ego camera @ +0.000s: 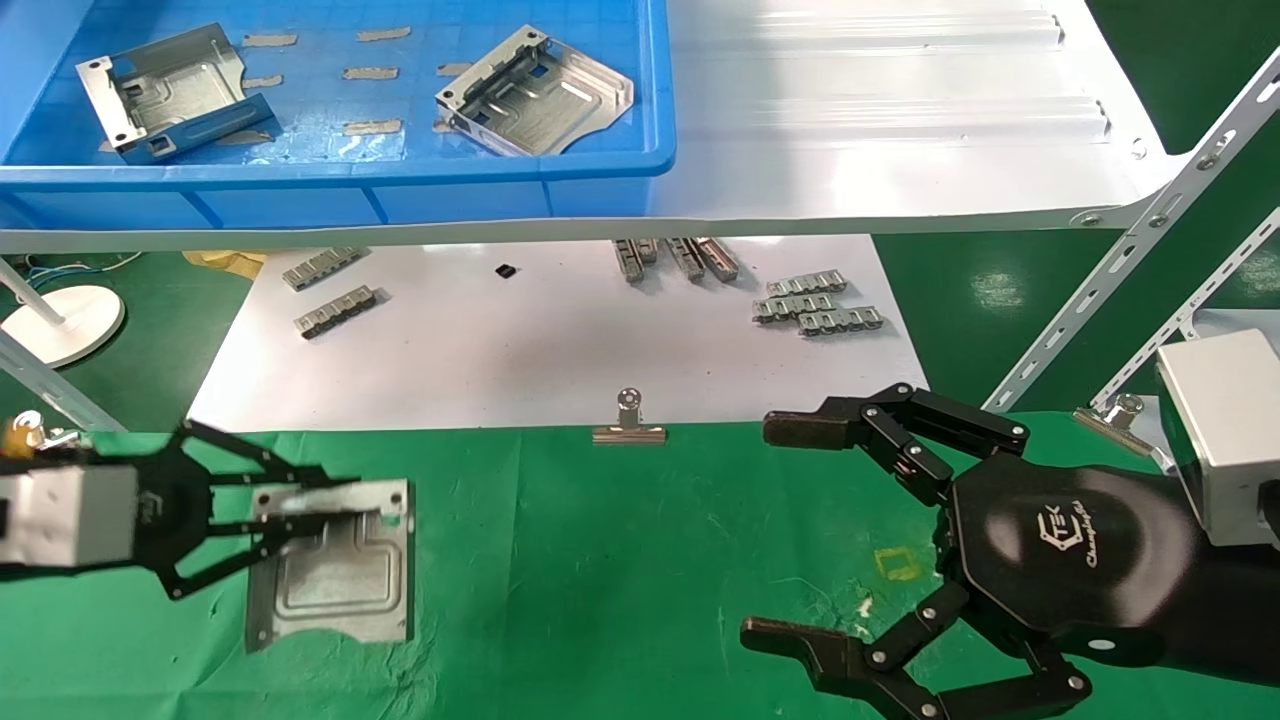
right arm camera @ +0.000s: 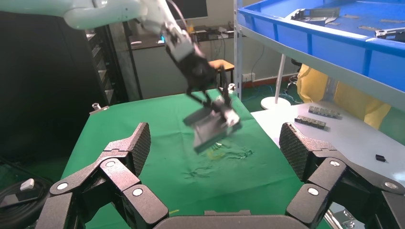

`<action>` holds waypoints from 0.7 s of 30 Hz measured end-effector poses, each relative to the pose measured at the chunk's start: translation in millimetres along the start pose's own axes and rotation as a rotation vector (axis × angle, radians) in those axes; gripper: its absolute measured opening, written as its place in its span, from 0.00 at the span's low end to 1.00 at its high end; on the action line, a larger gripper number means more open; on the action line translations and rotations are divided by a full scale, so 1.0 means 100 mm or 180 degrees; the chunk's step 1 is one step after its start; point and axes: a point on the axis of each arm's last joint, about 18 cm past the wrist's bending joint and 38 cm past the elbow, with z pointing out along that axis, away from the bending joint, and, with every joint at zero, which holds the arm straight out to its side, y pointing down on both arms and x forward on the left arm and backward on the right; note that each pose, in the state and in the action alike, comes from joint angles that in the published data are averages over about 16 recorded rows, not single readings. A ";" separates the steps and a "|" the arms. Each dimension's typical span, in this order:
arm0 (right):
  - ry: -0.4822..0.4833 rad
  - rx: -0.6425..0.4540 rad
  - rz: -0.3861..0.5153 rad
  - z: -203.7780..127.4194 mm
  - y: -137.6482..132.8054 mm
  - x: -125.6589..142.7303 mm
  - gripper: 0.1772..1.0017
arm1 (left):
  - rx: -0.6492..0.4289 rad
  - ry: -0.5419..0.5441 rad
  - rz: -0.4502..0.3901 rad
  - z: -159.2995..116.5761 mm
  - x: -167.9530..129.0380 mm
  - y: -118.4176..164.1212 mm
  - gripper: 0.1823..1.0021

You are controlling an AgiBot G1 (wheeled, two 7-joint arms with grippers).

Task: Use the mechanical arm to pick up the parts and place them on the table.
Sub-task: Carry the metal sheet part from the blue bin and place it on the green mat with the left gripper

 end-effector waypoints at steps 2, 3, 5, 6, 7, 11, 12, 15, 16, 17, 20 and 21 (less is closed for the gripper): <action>0.0000 0.0000 0.0000 0.00 0.00 0.00 1.00 | -0.0076 0.0084 0.0028 0.04 0.10 0.10 0.11; 0.0000 0.0000 0.0000 0.00 0.00 0.00 1.00 | -0.0108 0.0117 0.0035 0.06 0.14 0.15 0.11; 0.0000 0.0000 0.0000 0.00 0.00 0.00 1.00 | -0.0163 0.0166 0.0034 0.10 0.20 0.23 0.11; 0.0000 0.0000 0.0000 0.00 0.00 0.00 1.00 | -0.0184 0.0184 0.0027 0.12 0.22 0.26 0.11; 0.0000 0.0000 0.0000 0.00 0.00 0.00 1.00 | -0.0203 0.0200 0.0020 0.14 0.24 0.29 0.11; 0.0000 0.0000 0.0000 0.00 0.00 0.00 1.00 | -0.0247 0.0249 0.0005 0.21 0.29 0.37 0.11; 0.0000 0.0000 0.0000 0.00 0.00 0.00 1.00 | -0.0253 0.0256 0.0004 0.23 0.30 0.39 0.11; 0.0000 0.0000 0.0000 0.00 0.00 0.00 1.00 | -0.0261 0.0263 -0.0004 0.26 0.31 0.42 0.12; 0.0000 0.0000 0.0000 0.00 0.00 0.00 1.00 | -0.0263 0.0261 -0.0008 0.27 0.31 0.42 0.12; 0.0000 0.0000 0.0000 0.00 0.00 0.00 1.00 | -0.0263 0.0258 -0.0013 0.28 0.31 0.43 0.12; 0.0000 0.0000 0.0000 0.00 0.00 0.00 1.00 | -0.0262 0.0245 -0.0018 0.30 0.30 0.44 0.14; 0.0000 0.0000 0.0000 0.00 0.00 0.00 1.00 | -0.0260 0.0243 -0.0016 0.30 0.30 0.44 0.15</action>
